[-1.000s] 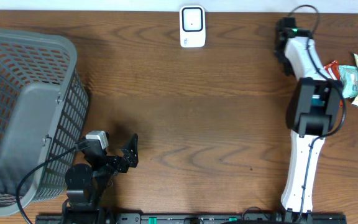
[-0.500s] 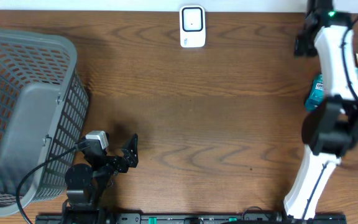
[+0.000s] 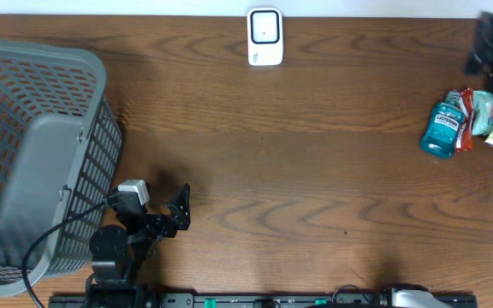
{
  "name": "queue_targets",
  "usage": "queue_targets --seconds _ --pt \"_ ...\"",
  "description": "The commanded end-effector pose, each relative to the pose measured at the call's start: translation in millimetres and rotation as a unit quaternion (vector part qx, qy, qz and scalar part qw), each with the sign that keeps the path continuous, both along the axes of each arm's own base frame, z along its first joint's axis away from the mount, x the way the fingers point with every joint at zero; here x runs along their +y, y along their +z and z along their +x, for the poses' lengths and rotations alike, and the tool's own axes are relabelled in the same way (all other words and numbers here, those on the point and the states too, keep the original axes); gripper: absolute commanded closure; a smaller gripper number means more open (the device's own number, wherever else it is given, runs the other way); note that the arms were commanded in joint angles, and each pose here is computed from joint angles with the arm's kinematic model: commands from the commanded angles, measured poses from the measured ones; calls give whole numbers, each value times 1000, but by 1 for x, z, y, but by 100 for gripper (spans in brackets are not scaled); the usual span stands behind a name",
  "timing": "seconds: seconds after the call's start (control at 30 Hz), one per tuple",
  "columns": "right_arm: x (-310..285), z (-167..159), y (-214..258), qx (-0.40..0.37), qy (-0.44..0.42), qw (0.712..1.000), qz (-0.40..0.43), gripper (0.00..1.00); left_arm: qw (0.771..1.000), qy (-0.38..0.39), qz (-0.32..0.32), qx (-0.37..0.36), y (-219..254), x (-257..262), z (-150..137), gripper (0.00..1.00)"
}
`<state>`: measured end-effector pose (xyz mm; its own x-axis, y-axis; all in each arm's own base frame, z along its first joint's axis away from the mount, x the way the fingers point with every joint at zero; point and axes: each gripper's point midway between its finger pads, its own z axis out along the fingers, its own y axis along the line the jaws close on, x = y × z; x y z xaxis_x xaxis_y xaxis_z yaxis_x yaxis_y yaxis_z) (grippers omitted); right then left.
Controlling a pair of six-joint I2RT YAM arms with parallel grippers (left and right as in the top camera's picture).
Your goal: Scan the item barcode
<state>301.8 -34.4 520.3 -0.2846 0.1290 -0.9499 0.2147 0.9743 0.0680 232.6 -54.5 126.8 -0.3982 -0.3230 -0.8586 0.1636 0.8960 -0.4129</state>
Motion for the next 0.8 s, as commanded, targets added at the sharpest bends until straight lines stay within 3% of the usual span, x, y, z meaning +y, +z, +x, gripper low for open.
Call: queue_targets --seconds 0.0,0.2,0.43,0.57,0.67,0.77 --pt "5 -53 29 -59 9 998 7 1 1000 -2 -2 -3 3 0 0 2" --pt "6 -154 69 -169 9 986 4 1 1000 -2 -2 -3 3 0 0 2" --pt "7 -260 81 -268 8 964 1 1 1000 -2 -2 -3 3 0 0 2" --pt "8 -311 66 -292 9 956 0 1 1000 -2 -2 -3 3 0 0 2" --pt "6 -344 29 -269 -1 963 -1 1 1000 -2 -2 -3 3 0 0 2" --pt "5 -360 0 -246 -10 969 -2 1 1000 -2 -2 -3 3 0 0 2"
